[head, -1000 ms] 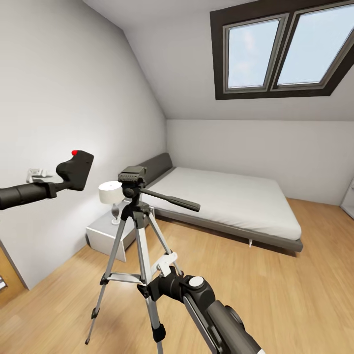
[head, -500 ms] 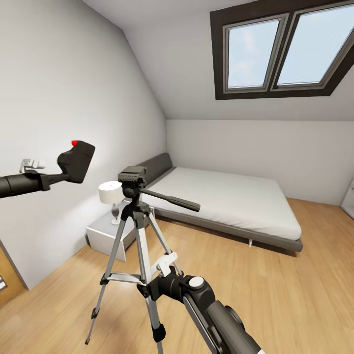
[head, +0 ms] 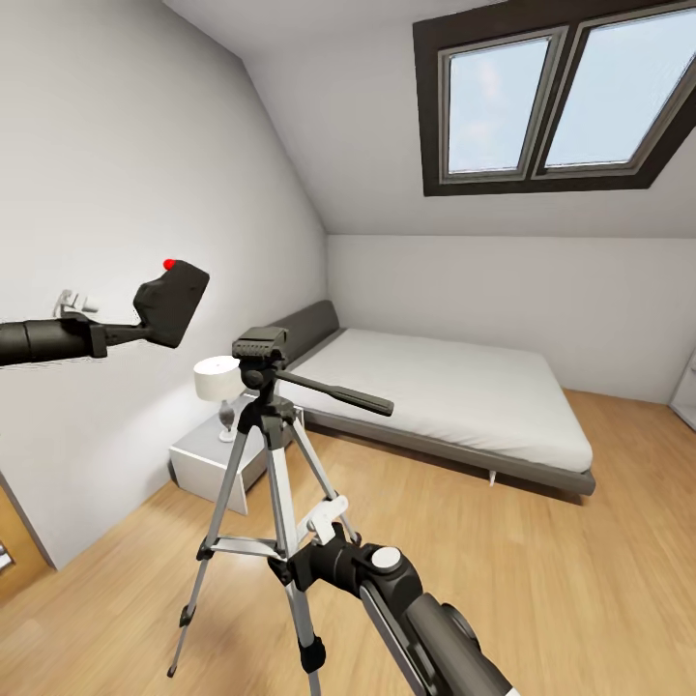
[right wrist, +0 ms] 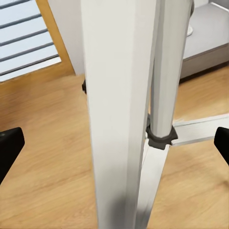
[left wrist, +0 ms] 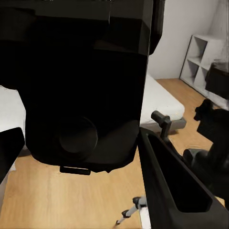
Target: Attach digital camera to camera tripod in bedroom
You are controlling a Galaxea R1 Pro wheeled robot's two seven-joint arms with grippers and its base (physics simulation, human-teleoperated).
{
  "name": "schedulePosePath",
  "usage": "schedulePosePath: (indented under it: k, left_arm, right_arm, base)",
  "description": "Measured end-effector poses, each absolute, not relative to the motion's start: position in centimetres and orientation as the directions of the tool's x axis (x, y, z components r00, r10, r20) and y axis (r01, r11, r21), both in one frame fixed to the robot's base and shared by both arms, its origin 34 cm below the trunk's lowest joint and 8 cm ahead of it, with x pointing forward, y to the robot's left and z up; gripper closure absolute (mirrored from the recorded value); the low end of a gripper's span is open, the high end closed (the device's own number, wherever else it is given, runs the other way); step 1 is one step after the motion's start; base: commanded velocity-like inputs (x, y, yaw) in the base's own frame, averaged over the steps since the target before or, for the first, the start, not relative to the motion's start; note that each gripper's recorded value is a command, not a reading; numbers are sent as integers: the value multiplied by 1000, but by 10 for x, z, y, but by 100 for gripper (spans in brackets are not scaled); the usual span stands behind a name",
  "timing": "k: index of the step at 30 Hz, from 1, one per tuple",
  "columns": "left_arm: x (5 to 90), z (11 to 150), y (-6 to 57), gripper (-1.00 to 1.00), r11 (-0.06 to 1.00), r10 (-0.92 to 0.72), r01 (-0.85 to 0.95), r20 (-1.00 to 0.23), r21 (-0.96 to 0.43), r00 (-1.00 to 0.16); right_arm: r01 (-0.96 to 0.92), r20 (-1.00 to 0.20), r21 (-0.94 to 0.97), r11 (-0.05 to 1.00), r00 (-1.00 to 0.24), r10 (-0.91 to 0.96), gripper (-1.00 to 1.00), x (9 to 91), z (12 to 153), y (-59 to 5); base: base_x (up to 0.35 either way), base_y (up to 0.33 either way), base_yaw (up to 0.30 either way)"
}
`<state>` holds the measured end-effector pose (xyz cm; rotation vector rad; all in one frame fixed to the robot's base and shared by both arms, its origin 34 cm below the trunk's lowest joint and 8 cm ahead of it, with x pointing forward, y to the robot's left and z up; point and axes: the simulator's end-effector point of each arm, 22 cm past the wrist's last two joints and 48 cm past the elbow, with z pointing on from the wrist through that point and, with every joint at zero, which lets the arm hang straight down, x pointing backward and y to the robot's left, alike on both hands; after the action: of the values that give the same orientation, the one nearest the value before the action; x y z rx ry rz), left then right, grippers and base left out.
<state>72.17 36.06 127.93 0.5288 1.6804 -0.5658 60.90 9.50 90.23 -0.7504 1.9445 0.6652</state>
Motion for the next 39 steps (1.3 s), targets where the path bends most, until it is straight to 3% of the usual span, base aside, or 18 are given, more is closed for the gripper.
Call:
schedulePosePath:
  k: [15,16,39]
  left_arm:
    - [714,1315,310,100,688,178,726,-969,-1,-171]
    - [713,1315,306,100,680,193,733,-966,5,-171]
    - [688,1348,265,100,544,314,835,-943,81,-114]
  right_arm:
    - [-733,-886,147,664,-396,-241,-100,606,893,97]
    - [-733,-885,147,664,-397,-242,100,606,893,97]
    - [-736,-888,140,662,-389,-245,100,606,891,98]
  base:
    - [0,0,0]
    - [0,0,0]
    - [0,0,0]
